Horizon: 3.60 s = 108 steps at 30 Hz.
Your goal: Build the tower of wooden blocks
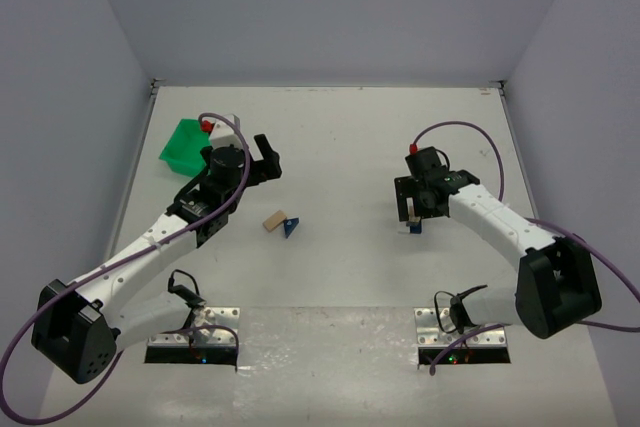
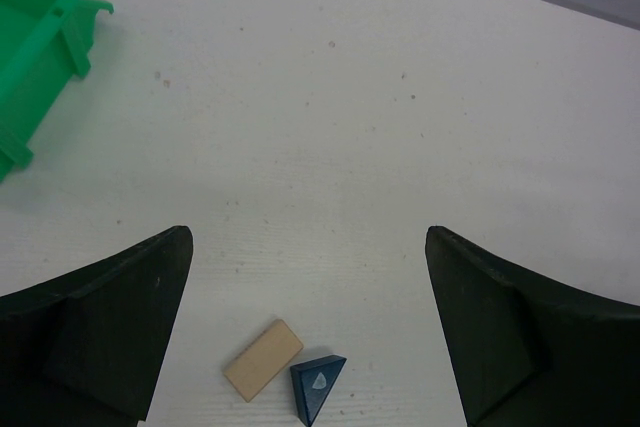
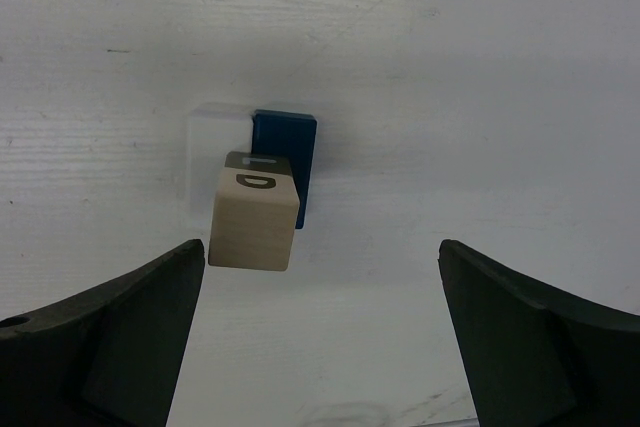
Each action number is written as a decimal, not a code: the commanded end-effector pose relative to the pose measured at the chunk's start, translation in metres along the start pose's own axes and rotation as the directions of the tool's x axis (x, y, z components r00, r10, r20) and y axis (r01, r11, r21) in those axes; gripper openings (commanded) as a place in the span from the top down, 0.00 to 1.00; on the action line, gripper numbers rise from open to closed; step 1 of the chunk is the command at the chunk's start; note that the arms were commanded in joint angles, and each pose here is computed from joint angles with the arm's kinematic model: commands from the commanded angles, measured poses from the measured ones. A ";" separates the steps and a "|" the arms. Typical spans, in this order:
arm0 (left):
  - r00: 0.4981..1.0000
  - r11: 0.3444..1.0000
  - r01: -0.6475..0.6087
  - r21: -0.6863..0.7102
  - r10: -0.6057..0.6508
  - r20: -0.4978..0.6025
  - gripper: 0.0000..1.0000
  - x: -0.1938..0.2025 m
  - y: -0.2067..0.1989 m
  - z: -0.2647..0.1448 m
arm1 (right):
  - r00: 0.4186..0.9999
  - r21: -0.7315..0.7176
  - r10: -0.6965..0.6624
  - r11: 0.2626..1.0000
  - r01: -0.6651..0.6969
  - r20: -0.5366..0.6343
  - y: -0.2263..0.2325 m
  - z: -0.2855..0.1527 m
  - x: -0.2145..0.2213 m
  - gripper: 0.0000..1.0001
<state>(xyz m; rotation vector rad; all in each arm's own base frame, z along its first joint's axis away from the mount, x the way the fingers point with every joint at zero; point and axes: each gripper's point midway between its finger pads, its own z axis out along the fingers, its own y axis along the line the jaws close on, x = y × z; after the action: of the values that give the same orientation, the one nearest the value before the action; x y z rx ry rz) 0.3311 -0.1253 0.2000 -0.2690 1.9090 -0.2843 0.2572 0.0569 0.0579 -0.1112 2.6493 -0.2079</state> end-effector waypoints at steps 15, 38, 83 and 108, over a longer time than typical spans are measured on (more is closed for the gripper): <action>0.998 0.999 0.008 0.038 -0.011 0.061 0.00 -0.016 -0.008 -0.005 | 0.999 0.005 0.010 1.000 -0.010 0.054 0.000 -0.001 -0.010 0.01; 0.996 0.996 0.086 -0.019 -0.086 -0.038 0.00 -0.003 -0.005 -0.010 | 0.913 -0.367 0.089 0.928 0.070 0.399 0.056 -0.085 -0.091 0.01; 0.746 0.958 -0.194 -0.212 0.003 -0.666 0.00 0.187 0.067 -0.023 | 0.911 -0.361 -0.036 0.911 0.198 0.410 0.079 -0.050 -0.056 0.01; 0.698 0.934 -0.350 -0.071 0.209 -0.685 0.58 0.204 0.049 0.023 | 0.925 -0.364 -0.062 0.907 0.209 0.376 0.084 -0.039 -0.055 0.01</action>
<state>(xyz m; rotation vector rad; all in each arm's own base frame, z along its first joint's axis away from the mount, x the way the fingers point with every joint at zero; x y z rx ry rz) 0.2872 -0.1475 0.0017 -0.0383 2.6656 0.0107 0.2714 0.1462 0.0878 -0.4357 2.3328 0.2867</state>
